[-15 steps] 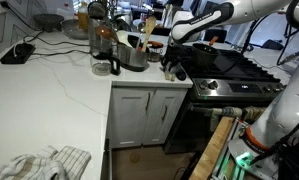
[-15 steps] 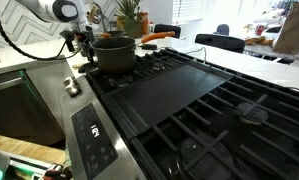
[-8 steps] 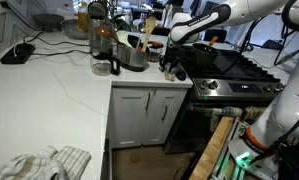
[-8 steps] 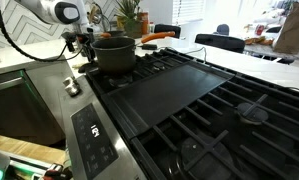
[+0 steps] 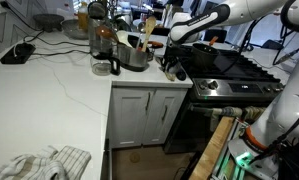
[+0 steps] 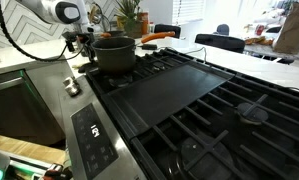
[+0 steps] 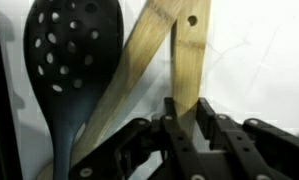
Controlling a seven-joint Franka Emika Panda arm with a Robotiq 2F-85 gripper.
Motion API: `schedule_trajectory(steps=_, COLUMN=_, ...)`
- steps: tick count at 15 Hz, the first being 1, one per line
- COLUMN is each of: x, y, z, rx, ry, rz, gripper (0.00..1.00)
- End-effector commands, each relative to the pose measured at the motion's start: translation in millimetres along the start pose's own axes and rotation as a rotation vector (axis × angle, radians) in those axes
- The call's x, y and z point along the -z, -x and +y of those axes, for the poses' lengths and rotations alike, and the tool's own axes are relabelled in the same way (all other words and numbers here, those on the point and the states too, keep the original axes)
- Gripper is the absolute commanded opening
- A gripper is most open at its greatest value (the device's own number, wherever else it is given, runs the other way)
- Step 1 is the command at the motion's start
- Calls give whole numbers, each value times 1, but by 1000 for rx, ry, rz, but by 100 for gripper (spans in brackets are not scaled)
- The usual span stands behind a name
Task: Pick up the wooden spoon on the left from the kitchen counter and put it in the black pot on the stove
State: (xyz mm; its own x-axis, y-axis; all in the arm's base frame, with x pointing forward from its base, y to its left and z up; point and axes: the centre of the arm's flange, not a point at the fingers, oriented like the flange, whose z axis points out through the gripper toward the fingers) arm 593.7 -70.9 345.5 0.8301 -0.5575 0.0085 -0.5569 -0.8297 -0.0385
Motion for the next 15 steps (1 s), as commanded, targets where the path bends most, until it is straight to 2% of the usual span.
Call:
schedule_trajectory(steps=1, x=10, y=0, z=-2, rx=-63, ry=-56, rz=-14, gripper=7)
schedule_trajectory(steps=7, x=48, y=3, z=7, rx=-217, ry=-156, rz=-31, gripper=7)
schedule_trajectory(steps=15, x=137, y=48, z=40, rx=-385, ry=-162, rz=-61, gripper=7)
